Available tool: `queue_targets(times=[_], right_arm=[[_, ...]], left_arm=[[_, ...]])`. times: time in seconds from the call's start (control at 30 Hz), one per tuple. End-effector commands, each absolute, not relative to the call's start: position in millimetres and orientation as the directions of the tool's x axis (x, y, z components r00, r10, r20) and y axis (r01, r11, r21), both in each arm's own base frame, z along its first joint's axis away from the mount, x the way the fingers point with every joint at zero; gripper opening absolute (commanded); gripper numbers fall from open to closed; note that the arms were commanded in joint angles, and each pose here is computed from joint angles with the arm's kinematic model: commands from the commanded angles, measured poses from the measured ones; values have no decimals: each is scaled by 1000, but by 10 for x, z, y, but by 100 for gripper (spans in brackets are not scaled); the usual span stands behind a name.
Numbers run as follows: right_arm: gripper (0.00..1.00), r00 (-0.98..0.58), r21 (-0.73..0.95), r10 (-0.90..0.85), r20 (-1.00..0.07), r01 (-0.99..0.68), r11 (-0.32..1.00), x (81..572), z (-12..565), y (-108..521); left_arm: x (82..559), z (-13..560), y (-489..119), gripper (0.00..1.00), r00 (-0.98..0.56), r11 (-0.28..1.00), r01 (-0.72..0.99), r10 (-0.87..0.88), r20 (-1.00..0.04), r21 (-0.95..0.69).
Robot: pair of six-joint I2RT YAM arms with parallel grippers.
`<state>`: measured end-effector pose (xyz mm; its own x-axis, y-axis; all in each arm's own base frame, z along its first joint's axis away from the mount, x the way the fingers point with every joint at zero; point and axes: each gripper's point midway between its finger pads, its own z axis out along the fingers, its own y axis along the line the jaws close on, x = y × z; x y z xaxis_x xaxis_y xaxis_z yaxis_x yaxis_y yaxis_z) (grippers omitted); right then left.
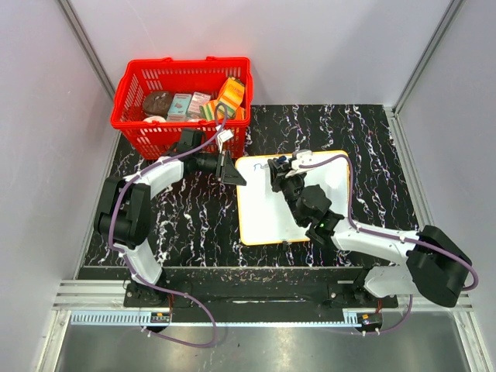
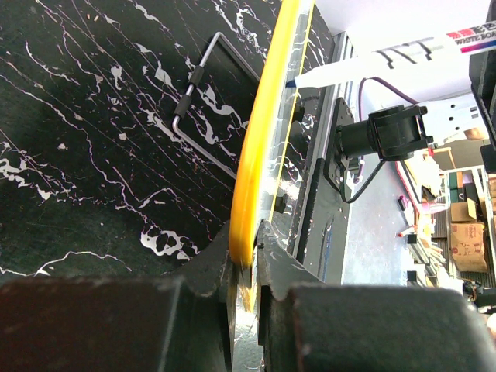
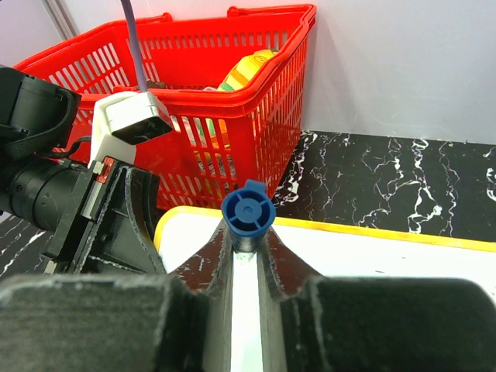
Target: Write a sentence on the whiteboard
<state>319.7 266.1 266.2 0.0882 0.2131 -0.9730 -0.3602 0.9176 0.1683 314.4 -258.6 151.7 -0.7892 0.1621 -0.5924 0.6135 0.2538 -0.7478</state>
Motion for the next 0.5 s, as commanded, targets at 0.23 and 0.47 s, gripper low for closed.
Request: queue_targets(times=[0.23,0.47], right_arm=[[0,34,209,241,-970,-390,897,3202,2521,2749],[0,24,216,248,-969,-410,886,3241,2545,2854]], left_arm=[[3475,1522,-2495,0,-668,346,726,148,-730,-594],[3482,1527,-2495,0,-666,347,727,146,-731,-593]])
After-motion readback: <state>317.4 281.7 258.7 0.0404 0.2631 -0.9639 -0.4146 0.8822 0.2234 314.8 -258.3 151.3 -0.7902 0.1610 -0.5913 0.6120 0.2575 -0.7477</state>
